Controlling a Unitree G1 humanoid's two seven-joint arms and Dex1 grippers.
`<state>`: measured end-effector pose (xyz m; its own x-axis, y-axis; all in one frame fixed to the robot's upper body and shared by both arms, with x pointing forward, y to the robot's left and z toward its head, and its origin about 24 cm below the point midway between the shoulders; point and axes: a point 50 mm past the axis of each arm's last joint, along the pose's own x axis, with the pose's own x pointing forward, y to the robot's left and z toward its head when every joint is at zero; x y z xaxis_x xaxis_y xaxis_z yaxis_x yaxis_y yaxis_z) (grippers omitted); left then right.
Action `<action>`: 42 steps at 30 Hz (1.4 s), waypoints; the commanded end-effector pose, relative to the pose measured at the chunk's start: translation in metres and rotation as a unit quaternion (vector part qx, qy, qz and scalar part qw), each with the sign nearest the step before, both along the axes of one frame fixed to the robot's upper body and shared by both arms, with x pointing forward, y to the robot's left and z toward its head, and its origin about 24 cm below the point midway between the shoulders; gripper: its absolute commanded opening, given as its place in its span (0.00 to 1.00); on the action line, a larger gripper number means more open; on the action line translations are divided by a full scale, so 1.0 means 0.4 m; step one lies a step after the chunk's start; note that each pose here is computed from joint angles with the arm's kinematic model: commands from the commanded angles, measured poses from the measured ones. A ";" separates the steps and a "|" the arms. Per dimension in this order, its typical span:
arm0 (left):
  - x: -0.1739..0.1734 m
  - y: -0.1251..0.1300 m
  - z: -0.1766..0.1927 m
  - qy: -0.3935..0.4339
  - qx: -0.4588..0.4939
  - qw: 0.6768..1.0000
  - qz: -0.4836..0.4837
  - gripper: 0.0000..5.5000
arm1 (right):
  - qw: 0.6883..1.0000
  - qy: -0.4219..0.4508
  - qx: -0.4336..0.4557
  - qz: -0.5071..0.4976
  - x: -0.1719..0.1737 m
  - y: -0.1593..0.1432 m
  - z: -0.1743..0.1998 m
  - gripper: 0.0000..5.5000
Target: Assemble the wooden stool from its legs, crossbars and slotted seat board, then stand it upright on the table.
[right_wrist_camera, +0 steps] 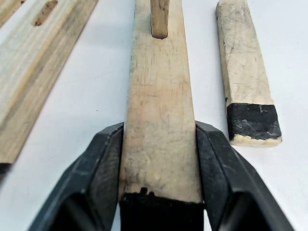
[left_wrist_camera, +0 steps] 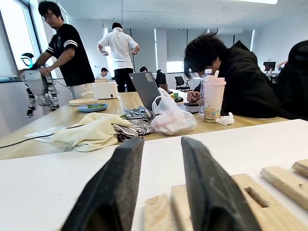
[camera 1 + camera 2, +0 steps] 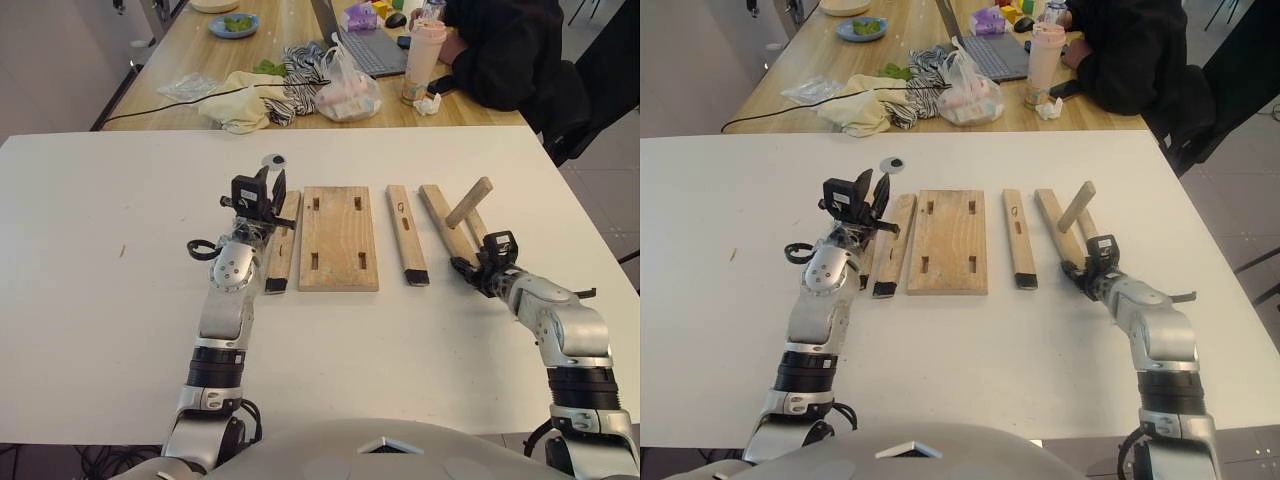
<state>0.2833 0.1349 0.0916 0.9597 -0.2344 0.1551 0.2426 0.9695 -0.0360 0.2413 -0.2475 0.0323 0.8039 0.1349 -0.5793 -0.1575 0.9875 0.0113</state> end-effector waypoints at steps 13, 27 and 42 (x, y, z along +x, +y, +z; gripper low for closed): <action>-0.057 -0.016 0.163 -0.054 -0.410 0.847 -0.334 0.68 | 0.816 -0.116 0.349 0.446 0.061 0.207 0.407 0.36; -0.119 -0.010 0.239 -0.090 -0.463 0.747 -0.469 0.79 | 0.757 -0.043 0.359 0.544 0.016 0.213 0.443 0.36; -0.116 -0.005 0.237 -0.091 -0.483 0.731 -0.474 0.50 | 0.767 -0.039 0.337 0.545 0.012 0.222 0.393 0.36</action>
<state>0.2368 0.1328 0.1840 0.3949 -0.4780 0.7846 0.8695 -0.0813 -0.4871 0.2446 -0.1555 0.1898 0.0073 0.9999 -0.0120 -0.9034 0.0117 0.4285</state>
